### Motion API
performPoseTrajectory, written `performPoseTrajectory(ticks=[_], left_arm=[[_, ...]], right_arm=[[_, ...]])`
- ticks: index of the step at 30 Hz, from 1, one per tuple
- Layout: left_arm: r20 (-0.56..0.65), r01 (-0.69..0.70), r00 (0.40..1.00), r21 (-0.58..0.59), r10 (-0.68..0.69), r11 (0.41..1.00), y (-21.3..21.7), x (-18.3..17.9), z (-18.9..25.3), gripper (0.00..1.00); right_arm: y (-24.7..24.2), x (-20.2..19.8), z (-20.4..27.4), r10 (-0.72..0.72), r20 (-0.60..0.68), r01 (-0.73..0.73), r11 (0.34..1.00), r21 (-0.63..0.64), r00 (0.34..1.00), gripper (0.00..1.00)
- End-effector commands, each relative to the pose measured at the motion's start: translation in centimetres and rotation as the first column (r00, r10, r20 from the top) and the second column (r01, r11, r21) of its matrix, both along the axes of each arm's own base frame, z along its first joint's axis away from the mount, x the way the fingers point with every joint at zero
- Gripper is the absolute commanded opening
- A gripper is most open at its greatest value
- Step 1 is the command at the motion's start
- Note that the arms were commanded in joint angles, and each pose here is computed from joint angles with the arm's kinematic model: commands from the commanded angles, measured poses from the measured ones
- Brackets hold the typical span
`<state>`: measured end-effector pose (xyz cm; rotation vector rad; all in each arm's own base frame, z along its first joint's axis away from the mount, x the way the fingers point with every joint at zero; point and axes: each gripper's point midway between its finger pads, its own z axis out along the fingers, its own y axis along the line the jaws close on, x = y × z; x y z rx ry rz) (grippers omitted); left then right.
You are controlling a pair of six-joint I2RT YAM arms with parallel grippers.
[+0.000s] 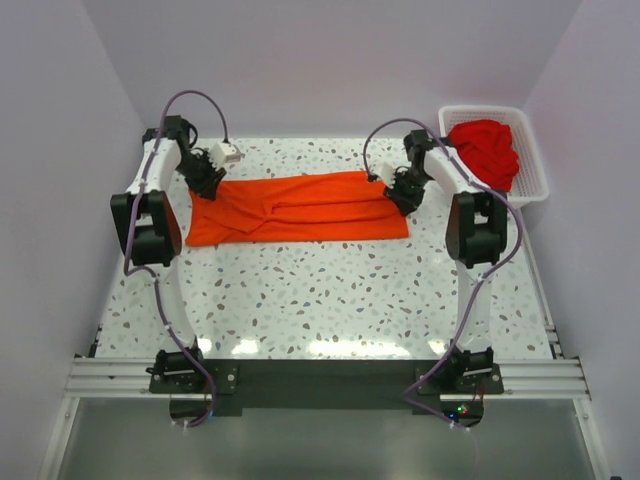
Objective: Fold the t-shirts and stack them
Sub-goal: Fold the tshirt
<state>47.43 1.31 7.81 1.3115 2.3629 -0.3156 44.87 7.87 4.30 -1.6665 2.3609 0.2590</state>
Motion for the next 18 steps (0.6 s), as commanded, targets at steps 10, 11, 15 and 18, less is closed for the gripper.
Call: performPoseTrajectory(ticks=[10, 11, 15, 18], left_arm=[[-0.124, -0.383, 0.922, -0.155, 0.367, 0.911, 4.7, -5.4, 2.0, 0.64], [-0.133, -0.392, 0.918, -0.159, 0.374, 0.906, 4.7, -6.1, 2.1, 0.64], [-0.196, -0.421, 0.900, -0.155, 0.390, 0.894, 4.3, -8.8, -0.5, 0.71], [-0.206, -0.442, 0.889, -0.149, 0.410, 0.884, 4.4, -9.1, -1.4, 0.70]], right_arm=[[-1.0, -1.5, 4.5, -0.437, -0.054, 0.439, 0.898, 0.033, 0.898, 0.53], [-0.9, -1.9, 4.5, -0.456, -0.075, 0.460, 0.887, 0.041, 0.887, 0.54], [-1.3, -3.7, 3.2, -0.548, -0.173, 0.558, 0.829, 0.013, 0.818, 0.54], [-1.8, -3.8, 2.1, -0.591, -0.212, 0.603, 0.798, -0.010, 0.778, 0.56]])
